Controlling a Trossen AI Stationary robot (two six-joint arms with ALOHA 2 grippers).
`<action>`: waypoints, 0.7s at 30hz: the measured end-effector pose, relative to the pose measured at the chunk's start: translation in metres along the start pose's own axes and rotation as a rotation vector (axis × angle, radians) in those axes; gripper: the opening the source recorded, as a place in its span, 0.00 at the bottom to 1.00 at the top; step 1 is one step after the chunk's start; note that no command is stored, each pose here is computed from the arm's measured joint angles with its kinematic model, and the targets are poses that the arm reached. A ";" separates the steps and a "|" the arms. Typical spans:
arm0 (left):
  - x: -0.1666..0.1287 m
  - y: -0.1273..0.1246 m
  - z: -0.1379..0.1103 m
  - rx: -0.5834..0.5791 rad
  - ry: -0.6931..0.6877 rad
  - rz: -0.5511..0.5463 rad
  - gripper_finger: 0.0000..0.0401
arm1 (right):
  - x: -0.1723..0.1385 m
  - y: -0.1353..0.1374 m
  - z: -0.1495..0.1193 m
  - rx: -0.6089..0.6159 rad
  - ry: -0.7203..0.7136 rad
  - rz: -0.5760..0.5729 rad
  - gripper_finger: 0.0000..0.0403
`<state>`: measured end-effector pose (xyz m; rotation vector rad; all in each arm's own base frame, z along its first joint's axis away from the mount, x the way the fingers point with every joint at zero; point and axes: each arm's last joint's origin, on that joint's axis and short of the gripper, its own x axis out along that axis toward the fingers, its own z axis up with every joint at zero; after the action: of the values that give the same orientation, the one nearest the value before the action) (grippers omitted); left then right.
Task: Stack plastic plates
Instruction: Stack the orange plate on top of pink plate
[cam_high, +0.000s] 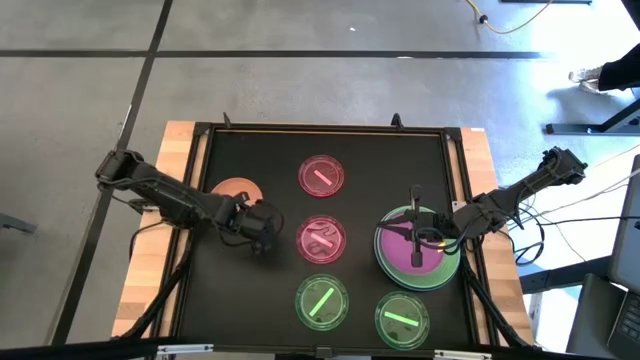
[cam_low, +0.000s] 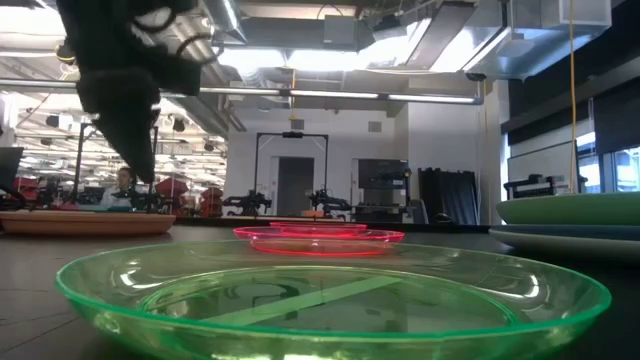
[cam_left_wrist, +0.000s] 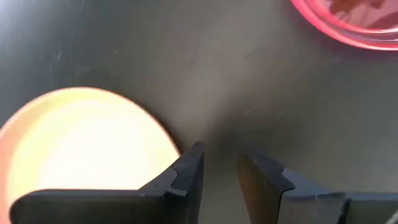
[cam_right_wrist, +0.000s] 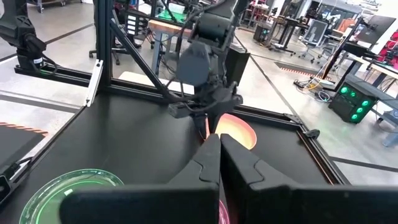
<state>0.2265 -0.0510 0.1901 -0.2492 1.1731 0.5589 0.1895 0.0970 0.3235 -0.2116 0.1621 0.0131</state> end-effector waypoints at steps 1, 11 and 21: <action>0.003 0.002 -0.002 -0.011 0.013 0.004 0.22 | 0.000 0.000 0.000 -0.001 0.002 0.000 0.01; 0.021 0.014 -0.013 -0.049 0.070 0.040 0.22 | 0.000 0.000 0.000 -0.002 0.003 0.000 0.01; 0.034 0.018 -0.023 -0.049 0.058 0.038 0.22 | 0.000 0.000 -0.001 -0.004 0.006 0.001 0.01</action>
<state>0.2079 -0.0374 0.1519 -0.2871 1.2235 0.6173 0.1894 0.0969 0.3229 -0.2151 0.1682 0.0134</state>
